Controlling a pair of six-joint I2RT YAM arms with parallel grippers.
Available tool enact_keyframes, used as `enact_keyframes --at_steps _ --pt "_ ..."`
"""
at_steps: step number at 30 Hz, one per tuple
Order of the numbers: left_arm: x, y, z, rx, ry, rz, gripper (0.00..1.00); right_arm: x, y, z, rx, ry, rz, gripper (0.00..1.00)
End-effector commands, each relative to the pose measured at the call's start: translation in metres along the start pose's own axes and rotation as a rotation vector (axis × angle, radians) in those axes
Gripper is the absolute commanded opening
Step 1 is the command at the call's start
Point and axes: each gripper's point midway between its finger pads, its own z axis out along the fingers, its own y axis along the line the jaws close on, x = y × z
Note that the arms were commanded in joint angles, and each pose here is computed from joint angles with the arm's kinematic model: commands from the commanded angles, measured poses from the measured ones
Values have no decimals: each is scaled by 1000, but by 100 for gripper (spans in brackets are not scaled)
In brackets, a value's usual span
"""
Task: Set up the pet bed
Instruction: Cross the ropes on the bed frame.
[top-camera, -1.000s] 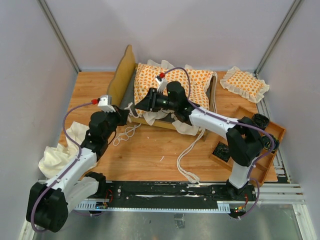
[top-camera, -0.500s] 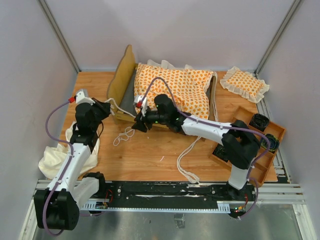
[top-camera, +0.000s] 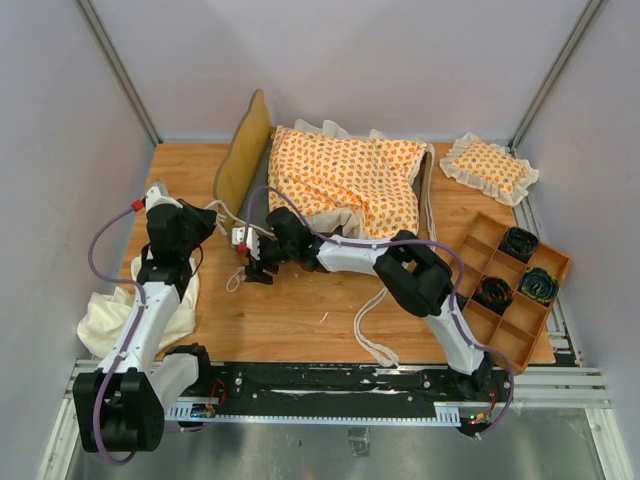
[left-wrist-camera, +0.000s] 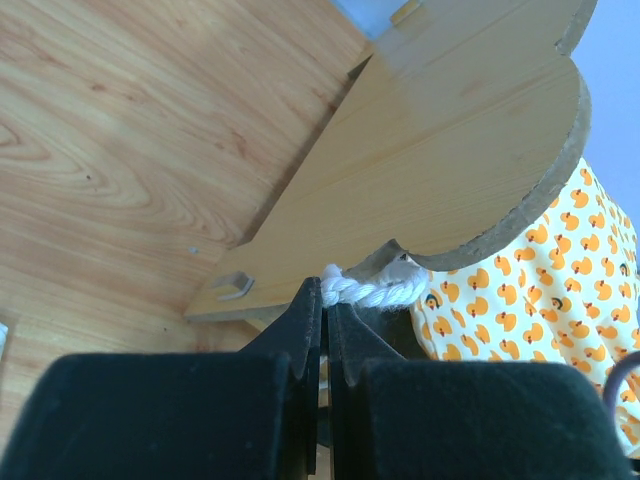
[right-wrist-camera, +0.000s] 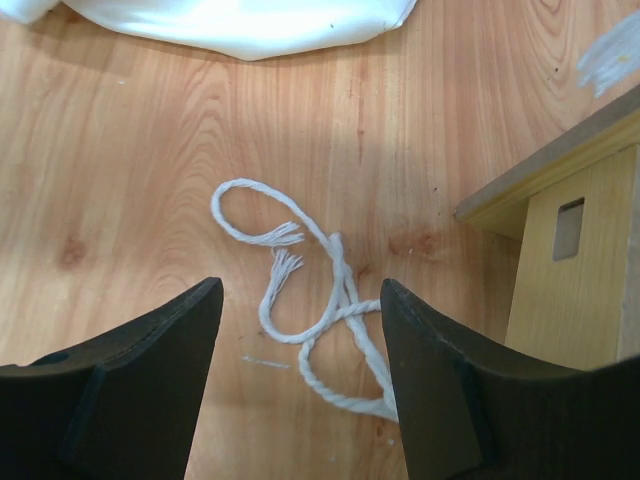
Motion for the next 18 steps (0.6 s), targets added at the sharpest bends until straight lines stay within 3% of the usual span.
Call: enact_keyframes --at_steps 1,9,18 --pt "-9 -6 1 15 -17 -16 0 -3 -15 13 4 -2 -77 66" --pt "-2 12 4 -47 -12 -20 0 21 -17 25 -8 90 -22 64" --pt "-1 33 2 -160 -28 -48 0 54 3 17 -56 245 23 54"
